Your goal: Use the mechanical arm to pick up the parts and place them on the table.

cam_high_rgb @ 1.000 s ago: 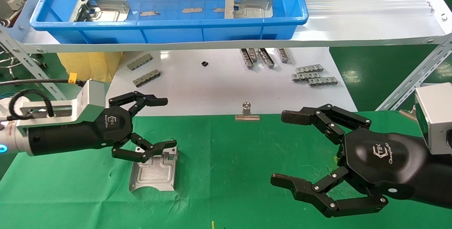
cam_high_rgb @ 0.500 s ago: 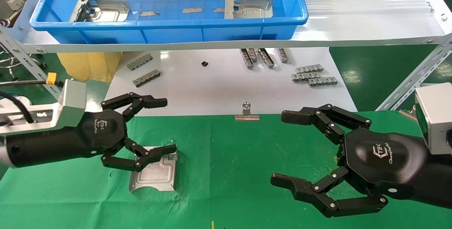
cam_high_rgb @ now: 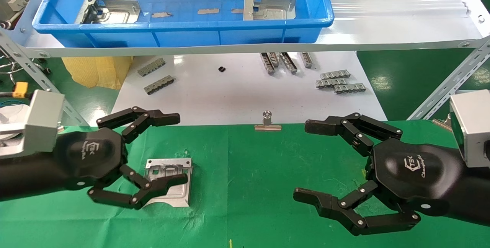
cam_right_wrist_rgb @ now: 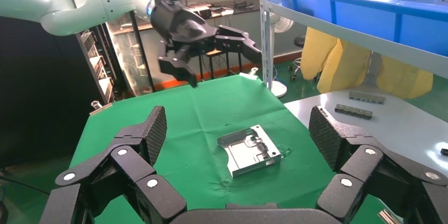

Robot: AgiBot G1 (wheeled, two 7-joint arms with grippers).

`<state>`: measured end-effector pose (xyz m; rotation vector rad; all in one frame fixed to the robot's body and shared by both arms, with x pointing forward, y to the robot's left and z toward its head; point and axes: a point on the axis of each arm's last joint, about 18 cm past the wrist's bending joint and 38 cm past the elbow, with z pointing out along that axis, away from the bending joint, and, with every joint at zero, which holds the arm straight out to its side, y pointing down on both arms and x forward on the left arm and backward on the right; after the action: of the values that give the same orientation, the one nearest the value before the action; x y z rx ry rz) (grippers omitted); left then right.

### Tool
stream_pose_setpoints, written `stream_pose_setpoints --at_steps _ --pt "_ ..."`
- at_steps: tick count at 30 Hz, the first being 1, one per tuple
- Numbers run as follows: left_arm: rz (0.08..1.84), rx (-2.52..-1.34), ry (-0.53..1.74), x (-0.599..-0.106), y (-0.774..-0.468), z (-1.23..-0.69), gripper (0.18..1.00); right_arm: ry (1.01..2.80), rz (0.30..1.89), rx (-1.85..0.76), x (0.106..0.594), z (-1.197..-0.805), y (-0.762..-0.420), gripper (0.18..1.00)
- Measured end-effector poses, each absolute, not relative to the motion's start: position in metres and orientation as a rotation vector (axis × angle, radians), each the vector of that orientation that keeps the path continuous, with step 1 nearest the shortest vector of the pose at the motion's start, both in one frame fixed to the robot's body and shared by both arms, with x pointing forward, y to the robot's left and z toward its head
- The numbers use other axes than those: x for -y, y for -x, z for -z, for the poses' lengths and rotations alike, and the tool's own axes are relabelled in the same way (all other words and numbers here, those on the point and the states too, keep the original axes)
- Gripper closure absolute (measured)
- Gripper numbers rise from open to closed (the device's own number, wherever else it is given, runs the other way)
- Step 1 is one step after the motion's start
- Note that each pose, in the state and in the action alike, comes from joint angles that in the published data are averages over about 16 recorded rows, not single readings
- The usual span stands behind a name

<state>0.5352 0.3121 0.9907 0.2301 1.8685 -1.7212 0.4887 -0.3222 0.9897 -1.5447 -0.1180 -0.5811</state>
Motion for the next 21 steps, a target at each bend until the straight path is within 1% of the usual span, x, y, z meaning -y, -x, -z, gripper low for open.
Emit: stream_pose_setpoints --at_steps 13,21 --pt "1.786 -1.909 -0.270 -0.303 -0.487 -0.992 0.183 1.545 0.581 0.118 0.322 -0.990 -0.489 0.179" --pt "1.800 -1.927 -0.287 -0.299 -0.471 -0.992 0.183 1.545 0.581 0.118 0.322 -0.990 -0.489 0.179"
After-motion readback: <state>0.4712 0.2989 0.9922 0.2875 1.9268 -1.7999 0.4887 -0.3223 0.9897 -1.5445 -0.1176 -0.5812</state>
